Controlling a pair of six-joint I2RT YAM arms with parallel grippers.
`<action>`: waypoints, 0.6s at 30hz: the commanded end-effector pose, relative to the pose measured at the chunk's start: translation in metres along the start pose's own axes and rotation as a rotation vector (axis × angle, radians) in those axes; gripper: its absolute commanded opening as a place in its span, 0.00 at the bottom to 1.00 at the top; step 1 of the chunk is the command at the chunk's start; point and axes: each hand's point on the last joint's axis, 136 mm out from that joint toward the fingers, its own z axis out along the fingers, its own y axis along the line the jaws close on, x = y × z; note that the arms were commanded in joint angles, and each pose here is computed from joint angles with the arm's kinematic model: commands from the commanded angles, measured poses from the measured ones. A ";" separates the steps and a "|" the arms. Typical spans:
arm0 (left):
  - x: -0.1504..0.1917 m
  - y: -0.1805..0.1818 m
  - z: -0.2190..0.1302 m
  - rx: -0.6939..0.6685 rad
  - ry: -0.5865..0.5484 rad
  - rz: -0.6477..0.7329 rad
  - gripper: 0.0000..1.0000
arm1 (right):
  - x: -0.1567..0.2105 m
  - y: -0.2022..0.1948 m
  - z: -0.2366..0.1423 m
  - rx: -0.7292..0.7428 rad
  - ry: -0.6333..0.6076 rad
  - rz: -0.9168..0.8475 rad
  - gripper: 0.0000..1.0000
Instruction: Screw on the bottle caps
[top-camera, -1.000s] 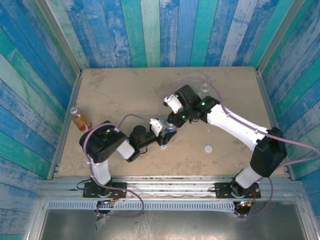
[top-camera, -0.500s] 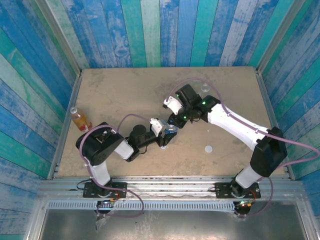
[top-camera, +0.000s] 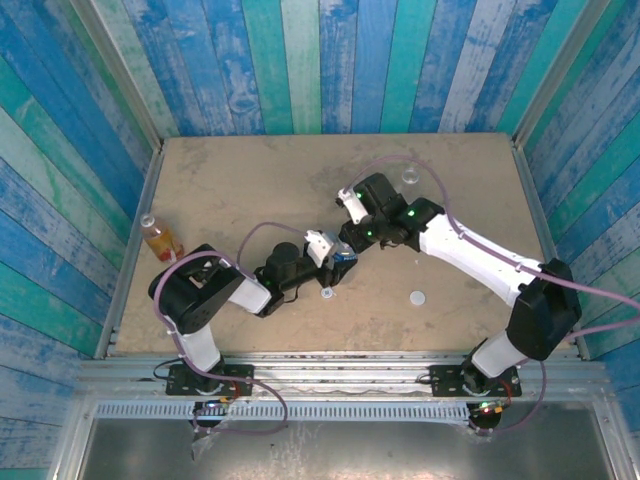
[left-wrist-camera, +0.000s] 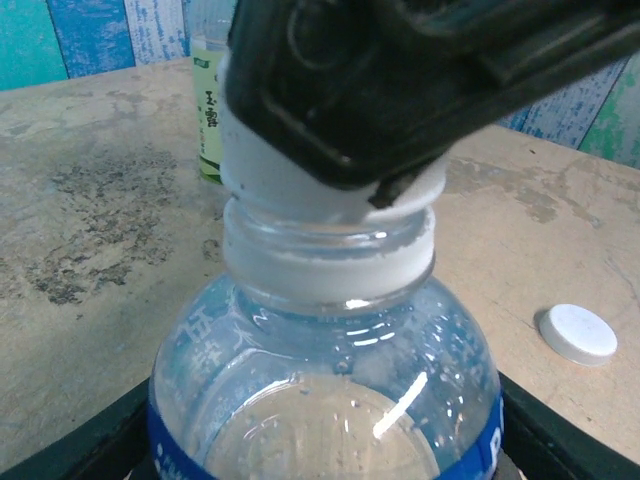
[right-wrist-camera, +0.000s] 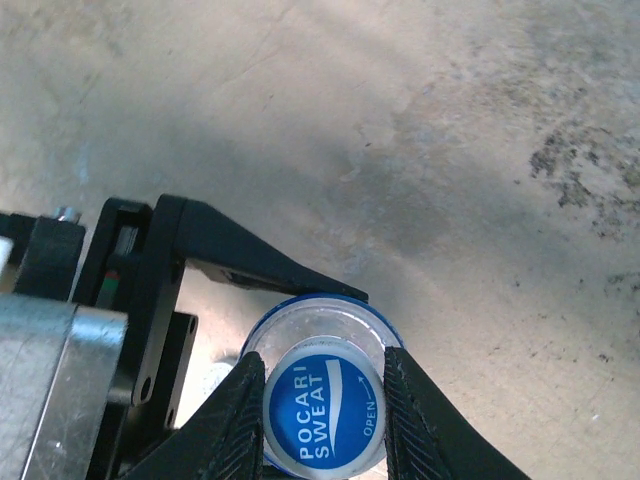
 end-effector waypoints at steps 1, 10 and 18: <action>-0.063 0.010 0.004 -0.055 -0.199 0.064 0.68 | 0.060 -0.003 0.020 0.092 0.174 0.165 0.14; -0.059 0.008 0.004 -0.046 -0.193 0.062 0.68 | 0.045 -0.007 0.026 0.184 0.043 0.238 0.14; -0.048 0.002 0.001 -0.017 -0.159 0.067 0.68 | -0.004 0.010 -0.010 0.109 -0.086 0.045 0.35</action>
